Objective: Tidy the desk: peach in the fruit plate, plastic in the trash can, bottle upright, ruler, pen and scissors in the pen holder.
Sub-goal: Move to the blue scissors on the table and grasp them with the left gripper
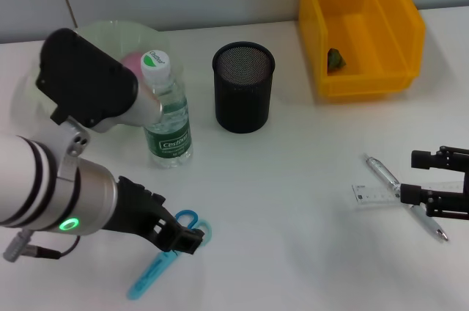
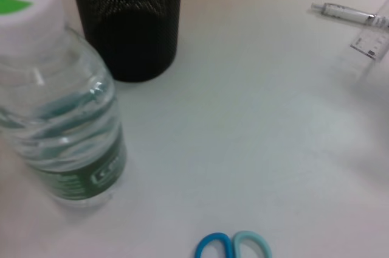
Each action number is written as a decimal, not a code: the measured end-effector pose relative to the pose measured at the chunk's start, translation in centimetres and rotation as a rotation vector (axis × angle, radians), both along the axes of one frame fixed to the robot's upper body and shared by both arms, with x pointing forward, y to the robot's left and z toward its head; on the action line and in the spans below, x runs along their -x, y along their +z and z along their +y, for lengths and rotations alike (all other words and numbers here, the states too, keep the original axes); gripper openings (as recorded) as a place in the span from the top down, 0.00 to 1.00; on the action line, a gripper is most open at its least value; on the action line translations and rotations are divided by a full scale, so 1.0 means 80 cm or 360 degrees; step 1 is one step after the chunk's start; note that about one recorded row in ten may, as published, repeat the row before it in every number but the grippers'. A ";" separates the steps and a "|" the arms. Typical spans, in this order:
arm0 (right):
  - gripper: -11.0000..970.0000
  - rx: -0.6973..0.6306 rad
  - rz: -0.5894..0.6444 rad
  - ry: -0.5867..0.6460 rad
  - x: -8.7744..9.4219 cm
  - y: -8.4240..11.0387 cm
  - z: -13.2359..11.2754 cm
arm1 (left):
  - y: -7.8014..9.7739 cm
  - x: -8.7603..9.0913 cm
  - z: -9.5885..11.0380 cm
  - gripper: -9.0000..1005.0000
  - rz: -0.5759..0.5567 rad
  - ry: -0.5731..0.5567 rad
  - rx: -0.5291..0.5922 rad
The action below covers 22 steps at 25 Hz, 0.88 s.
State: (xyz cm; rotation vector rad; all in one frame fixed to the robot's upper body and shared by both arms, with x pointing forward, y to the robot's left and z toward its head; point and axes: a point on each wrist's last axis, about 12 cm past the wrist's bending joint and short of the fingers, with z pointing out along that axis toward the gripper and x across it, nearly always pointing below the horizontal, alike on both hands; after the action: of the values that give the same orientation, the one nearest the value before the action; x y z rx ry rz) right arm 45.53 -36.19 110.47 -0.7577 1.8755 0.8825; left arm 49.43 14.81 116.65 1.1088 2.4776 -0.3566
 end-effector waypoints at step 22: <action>0.24 -0.0008 0.0009 -0.0002 -0.001 -0.002 0.001 | -0.036 0.006 -0.018 0.22 0.0010 -0.0081 -0.0114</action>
State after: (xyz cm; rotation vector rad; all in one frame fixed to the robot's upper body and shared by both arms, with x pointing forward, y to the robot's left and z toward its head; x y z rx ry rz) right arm 45.63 -36.08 110.33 -0.7516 1.8781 0.8893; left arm 48.96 13.40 113.73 1.2032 2.4889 -0.2882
